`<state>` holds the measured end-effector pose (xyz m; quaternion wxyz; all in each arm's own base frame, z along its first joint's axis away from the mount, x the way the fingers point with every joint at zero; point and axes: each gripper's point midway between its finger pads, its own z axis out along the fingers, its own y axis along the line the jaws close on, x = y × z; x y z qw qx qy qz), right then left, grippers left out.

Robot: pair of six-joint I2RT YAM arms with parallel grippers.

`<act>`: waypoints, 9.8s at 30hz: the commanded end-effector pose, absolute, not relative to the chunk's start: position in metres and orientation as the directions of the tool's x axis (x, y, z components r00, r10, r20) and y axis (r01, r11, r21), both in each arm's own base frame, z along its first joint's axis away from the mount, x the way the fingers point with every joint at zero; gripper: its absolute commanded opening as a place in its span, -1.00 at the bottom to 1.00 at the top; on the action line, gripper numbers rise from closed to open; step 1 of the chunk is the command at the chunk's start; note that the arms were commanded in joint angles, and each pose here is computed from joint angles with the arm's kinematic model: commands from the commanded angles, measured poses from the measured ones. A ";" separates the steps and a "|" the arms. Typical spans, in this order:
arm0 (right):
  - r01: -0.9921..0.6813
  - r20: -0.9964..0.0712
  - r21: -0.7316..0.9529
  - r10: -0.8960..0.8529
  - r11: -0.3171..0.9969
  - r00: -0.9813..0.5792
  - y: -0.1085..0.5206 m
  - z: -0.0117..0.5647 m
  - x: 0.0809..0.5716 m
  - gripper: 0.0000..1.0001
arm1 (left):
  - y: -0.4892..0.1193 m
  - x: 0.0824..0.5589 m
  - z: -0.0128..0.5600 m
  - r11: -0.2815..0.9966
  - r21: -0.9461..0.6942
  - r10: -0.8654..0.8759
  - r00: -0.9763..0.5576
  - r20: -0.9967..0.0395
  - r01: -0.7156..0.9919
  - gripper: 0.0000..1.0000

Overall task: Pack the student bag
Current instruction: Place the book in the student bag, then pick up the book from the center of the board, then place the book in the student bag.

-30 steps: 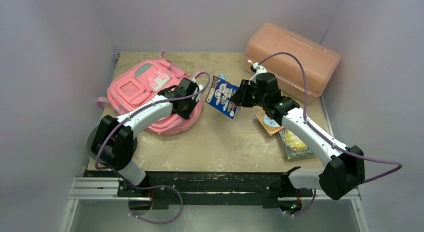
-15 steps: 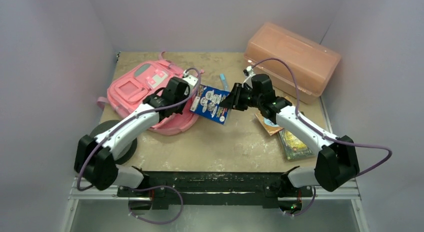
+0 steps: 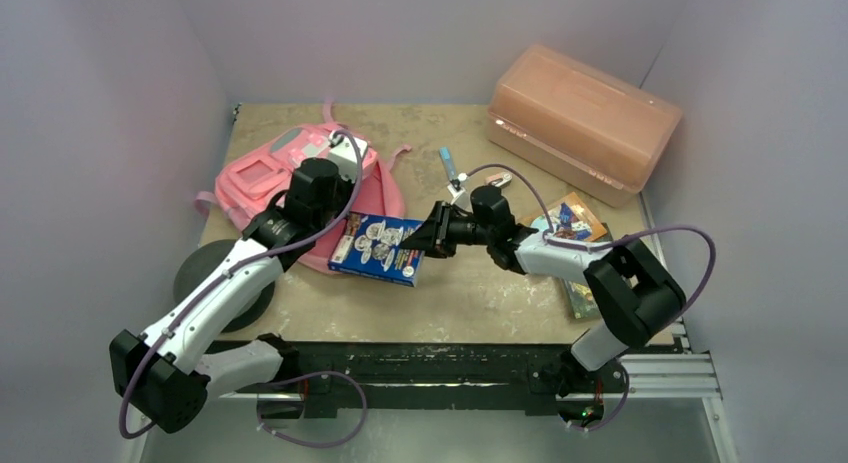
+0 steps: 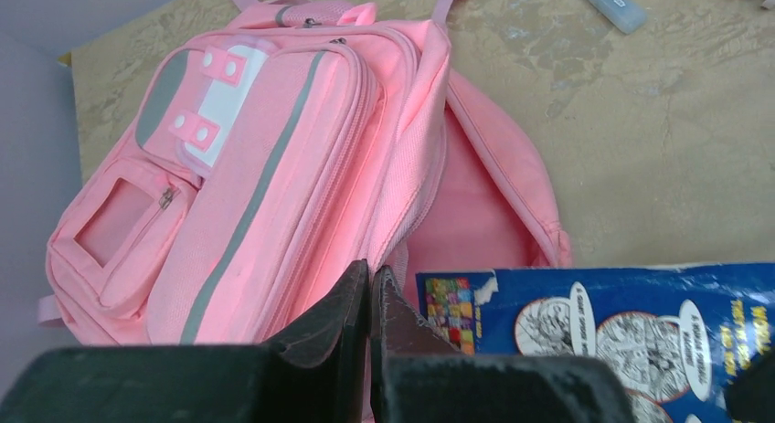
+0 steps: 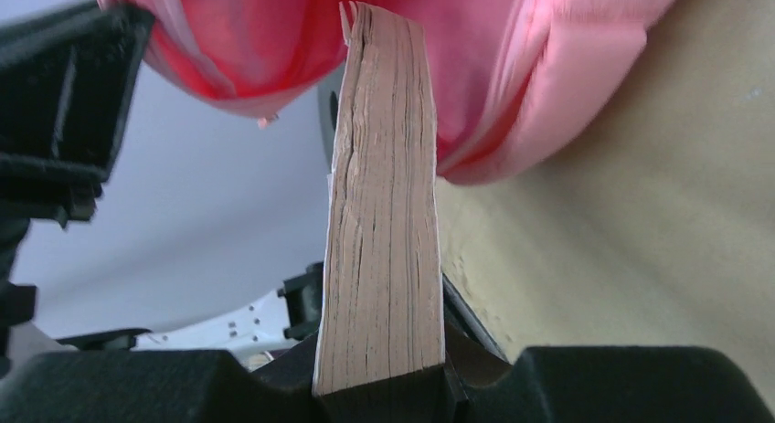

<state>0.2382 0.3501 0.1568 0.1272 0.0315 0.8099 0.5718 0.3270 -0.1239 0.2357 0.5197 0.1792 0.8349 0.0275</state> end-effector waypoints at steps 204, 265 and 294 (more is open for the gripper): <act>-0.214 -0.131 0.964 -0.414 0.160 -0.901 0.321 0.191 0.157 -1.00 | -0.153 0.317 0.288 0.918 -0.015 0.078 -0.217 -0.973 0.397 -1.00; -0.087 -0.081 0.996 0.490 0.011 -0.868 0.428 0.137 0.404 -0.68 | -0.161 0.311 0.290 0.898 -0.042 0.060 -0.216 -0.975 0.437 -1.00; -0.010 -0.066 0.995 0.557 0.103 -0.828 0.409 0.124 0.387 -1.00 | -0.166 0.312 0.287 0.892 -0.053 0.059 -0.233 -0.971 0.448 -1.00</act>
